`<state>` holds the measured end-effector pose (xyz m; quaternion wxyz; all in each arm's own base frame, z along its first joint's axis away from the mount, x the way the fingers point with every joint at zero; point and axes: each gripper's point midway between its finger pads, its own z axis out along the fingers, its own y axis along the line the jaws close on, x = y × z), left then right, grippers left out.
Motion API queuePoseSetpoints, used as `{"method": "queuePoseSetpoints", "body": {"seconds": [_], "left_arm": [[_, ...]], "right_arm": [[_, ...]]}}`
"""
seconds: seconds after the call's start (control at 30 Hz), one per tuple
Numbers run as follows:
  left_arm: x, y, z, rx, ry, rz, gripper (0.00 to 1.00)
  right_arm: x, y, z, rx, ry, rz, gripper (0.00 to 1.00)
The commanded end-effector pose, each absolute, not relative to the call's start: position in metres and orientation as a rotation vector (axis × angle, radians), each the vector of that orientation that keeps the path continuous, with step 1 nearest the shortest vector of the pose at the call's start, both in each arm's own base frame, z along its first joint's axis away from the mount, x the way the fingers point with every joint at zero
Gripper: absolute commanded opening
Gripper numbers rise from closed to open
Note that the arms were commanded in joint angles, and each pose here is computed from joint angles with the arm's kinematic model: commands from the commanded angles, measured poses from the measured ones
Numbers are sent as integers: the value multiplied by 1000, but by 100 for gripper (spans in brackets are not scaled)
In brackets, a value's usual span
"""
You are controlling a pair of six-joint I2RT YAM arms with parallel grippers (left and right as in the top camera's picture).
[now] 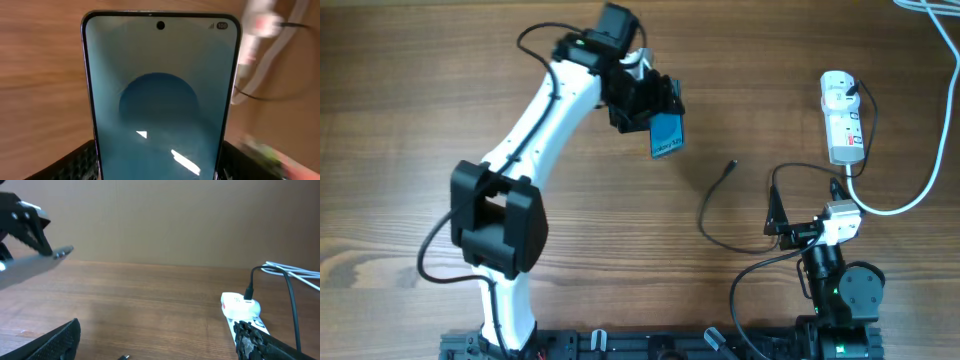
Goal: Plug charger to phone and switch on socket
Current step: 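Lift the phone with the left gripper and hold it upright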
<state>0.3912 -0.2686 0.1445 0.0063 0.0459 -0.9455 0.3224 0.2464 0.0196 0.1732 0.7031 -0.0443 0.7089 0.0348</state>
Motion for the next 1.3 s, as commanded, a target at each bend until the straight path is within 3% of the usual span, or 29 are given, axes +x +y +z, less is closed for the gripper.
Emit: {"method": "queuePoseSetpoints", "body": {"seconds": [0.0,0.33,0.63,1.27], "left_arm": [[377,-278,213,109,-2584,1498,70],[392,-247,244,429,-2275,1620,69],[387,-241,284,348,-2021,1798,70],[418,-188,277,696,-1954,1734,68]], "right_arm": [[246,18,175,-100,1568,60,100],[246,18,175,-100,1568,60,100],[246,18,175,-100,1568,60,100],[246,18,175,-100,1568,60,100]]}}
